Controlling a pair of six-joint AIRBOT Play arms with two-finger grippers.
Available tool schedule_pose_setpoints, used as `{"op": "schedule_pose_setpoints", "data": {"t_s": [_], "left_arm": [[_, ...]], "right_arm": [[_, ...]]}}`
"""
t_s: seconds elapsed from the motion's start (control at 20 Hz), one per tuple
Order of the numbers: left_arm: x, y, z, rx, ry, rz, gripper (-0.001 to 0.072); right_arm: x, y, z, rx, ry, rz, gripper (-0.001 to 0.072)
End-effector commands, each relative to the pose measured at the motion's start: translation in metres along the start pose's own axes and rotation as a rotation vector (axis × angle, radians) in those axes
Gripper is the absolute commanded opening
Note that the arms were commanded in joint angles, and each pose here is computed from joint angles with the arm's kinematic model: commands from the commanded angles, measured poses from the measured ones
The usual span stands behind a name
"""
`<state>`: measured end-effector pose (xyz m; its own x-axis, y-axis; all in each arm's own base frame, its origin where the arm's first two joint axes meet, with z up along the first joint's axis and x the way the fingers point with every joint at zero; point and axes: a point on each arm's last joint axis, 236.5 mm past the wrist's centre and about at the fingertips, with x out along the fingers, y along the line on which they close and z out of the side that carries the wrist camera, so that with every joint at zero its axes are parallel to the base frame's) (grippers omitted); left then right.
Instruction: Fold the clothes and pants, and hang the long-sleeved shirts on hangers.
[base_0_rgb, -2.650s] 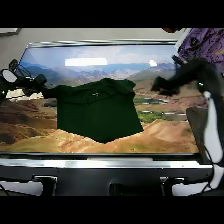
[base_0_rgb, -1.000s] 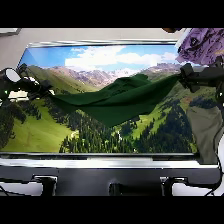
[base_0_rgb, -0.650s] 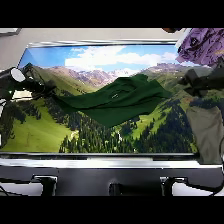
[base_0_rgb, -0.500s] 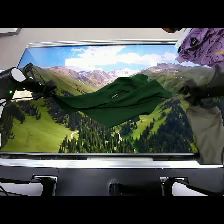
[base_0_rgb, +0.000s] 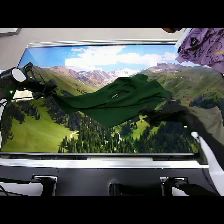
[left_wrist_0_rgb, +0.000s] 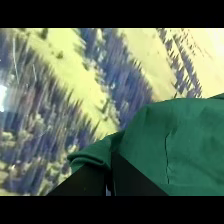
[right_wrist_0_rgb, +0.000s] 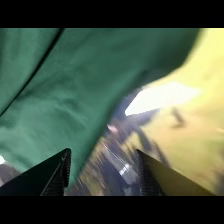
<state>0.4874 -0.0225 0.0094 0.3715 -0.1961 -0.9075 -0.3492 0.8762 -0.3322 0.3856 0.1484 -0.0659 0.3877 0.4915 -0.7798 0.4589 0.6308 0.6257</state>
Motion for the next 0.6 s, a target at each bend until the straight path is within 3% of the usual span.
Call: {"op": "schedule_pose_setpoints", "data": {"t_s": [0.0,0.15,0.35,0.45,0.5,0.55], "left_arm": [[0.005,0.001,0.002,-0.002,-0.003,0.0,0.0018],[0.011,0.003,0.0,-0.005,0.01,0.006,0.0018],[0.019,0.006,-0.003,-0.009,0.026,0.012,0.0018],[0.02,0.006,-0.003,-0.009,0.027,0.013,0.0018],[0.019,0.006,-0.003,-0.009,0.027,0.012,0.0018],[0.018,0.005,-0.002,-0.008,0.025,0.011,0.0018]], "right_arm": [[0.043,0.014,-0.01,0.028,-0.032,-0.002,0.0479],[0.047,0.029,0.01,-0.007,-0.068,0.012,0.043],[0.056,0.032,0.016,-0.009,-0.056,-0.001,0.0417],[0.058,0.028,0.01,-0.009,-0.032,-0.013,0.0235],[0.053,0.034,0.012,-0.035,-0.042,-0.001,0.0018],[0.045,0.046,0.017,-0.068,-0.062,0.021,0.0025]]}}
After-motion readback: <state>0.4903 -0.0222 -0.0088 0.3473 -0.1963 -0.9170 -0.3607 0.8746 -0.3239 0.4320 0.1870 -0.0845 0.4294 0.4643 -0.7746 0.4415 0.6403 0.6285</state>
